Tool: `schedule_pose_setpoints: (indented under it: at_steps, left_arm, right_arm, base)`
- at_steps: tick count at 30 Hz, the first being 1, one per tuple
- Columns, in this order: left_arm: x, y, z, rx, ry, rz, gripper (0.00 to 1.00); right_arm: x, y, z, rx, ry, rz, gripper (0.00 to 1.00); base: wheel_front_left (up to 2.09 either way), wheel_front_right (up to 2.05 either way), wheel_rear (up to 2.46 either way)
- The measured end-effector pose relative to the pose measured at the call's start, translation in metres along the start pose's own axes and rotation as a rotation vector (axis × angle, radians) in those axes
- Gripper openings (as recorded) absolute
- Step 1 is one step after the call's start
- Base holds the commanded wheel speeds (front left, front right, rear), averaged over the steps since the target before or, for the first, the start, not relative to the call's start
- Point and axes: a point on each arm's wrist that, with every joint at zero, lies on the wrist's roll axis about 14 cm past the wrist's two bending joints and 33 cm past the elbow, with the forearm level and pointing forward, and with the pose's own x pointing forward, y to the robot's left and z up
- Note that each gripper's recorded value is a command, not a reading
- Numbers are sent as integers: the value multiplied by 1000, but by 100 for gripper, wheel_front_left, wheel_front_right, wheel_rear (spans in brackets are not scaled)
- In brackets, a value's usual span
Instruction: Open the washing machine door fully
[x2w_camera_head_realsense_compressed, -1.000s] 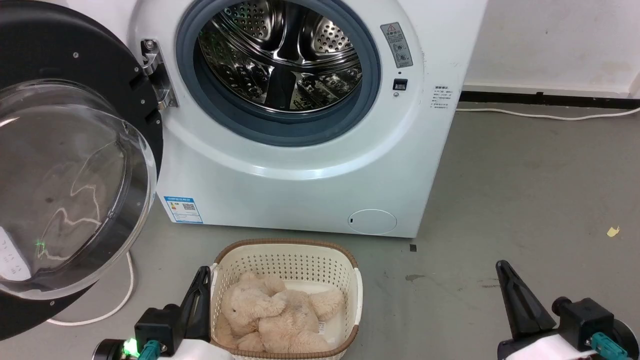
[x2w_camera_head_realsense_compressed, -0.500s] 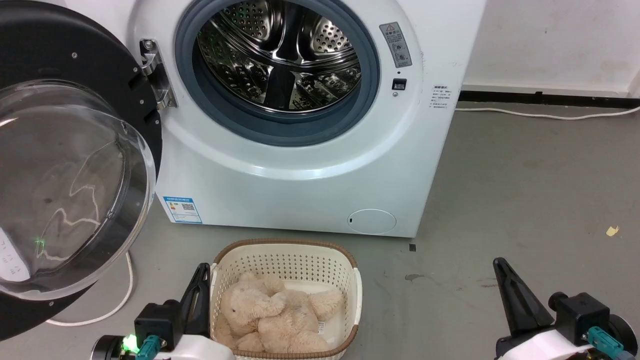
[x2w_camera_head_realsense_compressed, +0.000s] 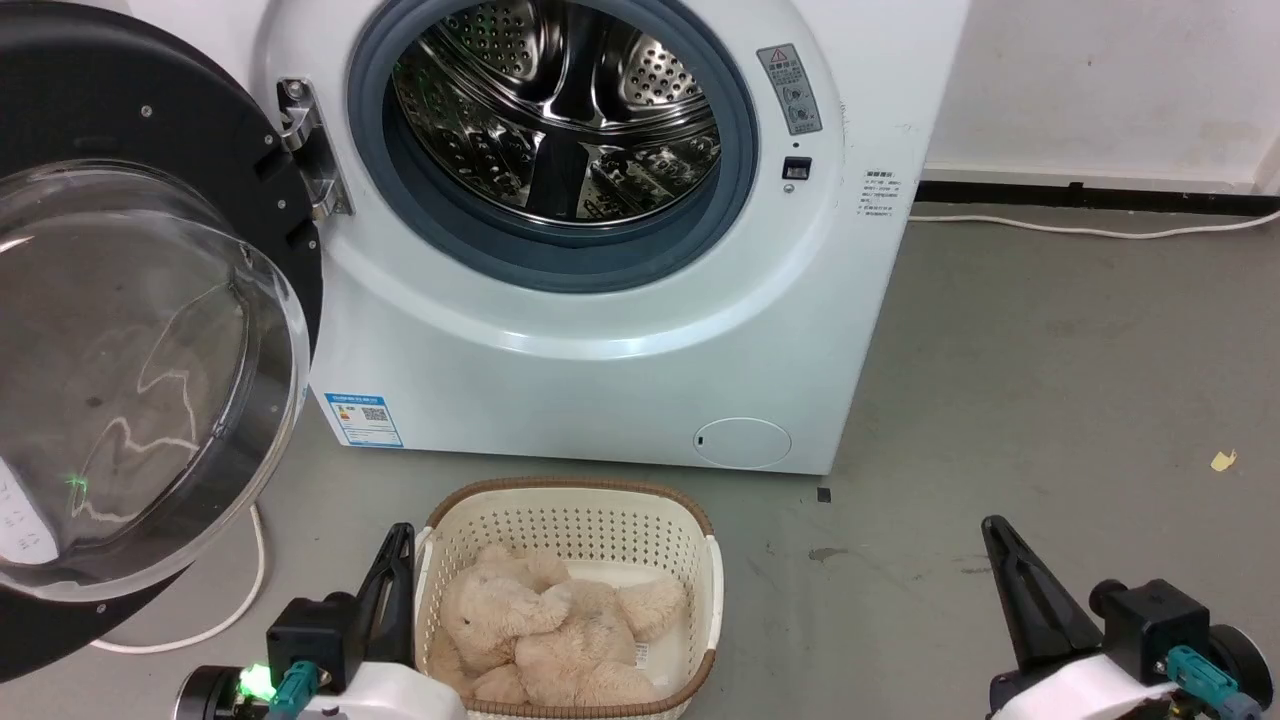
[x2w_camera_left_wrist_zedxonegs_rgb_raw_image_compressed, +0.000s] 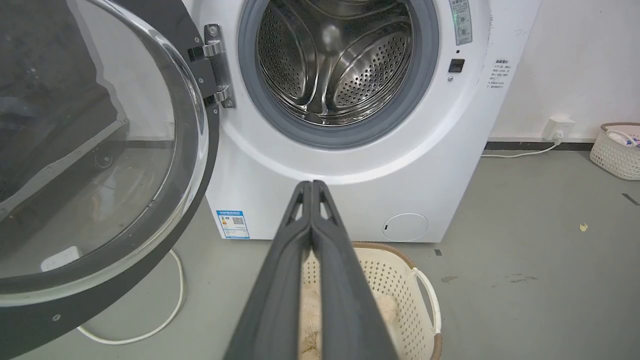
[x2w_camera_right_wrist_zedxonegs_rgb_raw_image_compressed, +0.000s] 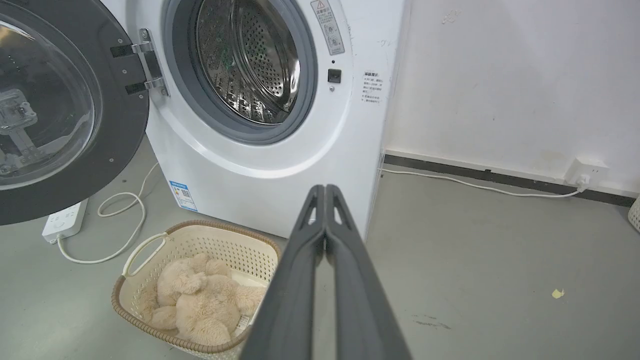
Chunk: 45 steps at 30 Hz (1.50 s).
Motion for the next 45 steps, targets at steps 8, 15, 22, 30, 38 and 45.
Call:
schedule_pose_setpoints:
  at_steps: [8, 15, 22, 30, 38, 45]
  left_arm:
    - [3, -1, 3, 0, -1, 0, 0]
    - [4, 2, 3, 10, 6, 3, 0]
    - [5, 2, 3, 18, 13, 6, 0]
    - [6, 3, 4, 20, 18, 7, 0]
    - [7, 5, 4, 28, 28, 14, 0]
    - [8, 6, 5, 34, 34, 18, 0]
  right_arm:
    - [3, 0, 2, -9, 4, 2, 0]
    - [3, 0, 1, -12, 16, 2, 0]
    - [4, 0, 1, -20, 23, 3, 0]
    - [5, 0, 0, -28, 36, 4, 0]
    - [5, 0, -1, -31, 48, 3, 0]
    - [7, 0, 1, -39, 49, 5, 0]
  base:
    - [0, 0, 0]
    - [0, 0, 0]
    - [0, 0, 0]
    - [0, 0, 0]
    - [0, 0, 0]
    - [0, 0, 0]
